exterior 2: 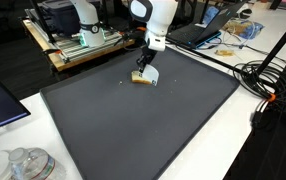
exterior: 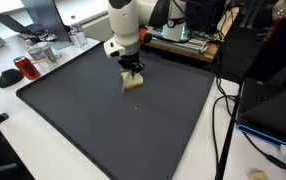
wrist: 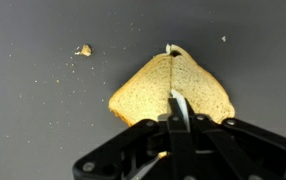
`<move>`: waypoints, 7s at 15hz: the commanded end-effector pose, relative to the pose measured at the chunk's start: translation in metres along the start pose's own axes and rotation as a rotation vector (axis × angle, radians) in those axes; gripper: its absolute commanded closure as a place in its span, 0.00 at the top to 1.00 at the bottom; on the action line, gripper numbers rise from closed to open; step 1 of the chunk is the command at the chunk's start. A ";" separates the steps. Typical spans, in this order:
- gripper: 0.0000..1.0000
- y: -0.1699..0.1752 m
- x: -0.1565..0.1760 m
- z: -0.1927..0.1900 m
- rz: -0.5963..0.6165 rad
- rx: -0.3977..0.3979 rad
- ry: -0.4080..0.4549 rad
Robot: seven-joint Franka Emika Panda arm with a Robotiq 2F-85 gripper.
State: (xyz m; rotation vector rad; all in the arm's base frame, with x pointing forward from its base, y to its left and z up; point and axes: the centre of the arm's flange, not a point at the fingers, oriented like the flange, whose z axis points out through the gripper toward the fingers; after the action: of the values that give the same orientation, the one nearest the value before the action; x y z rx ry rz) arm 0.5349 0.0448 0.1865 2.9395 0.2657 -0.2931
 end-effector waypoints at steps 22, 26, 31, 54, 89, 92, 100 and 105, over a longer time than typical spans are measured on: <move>0.01 0.004 0.020 0.024 -0.047 0.008 -0.020; 0.01 0.008 0.002 0.023 -0.047 0.023 -0.044; 0.01 0.014 -0.027 0.031 -0.022 0.047 -0.071; 0.01 0.019 -0.032 0.041 0.014 0.059 -0.012; 0.01 -0.009 -0.081 -0.139 0.160 -0.190 0.027; 0.01 -0.040 -0.085 -0.156 0.190 -0.256 0.037; 0.01 -0.124 -0.087 -0.163 0.250 -0.368 0.046; 0.01 -0.155 -0.077 -0.146 0.306 -0.420 0.034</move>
State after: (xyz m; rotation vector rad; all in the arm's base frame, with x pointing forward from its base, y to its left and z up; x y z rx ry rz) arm 0.4456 0.1945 0.3333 2.5754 -0.0613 -0.1193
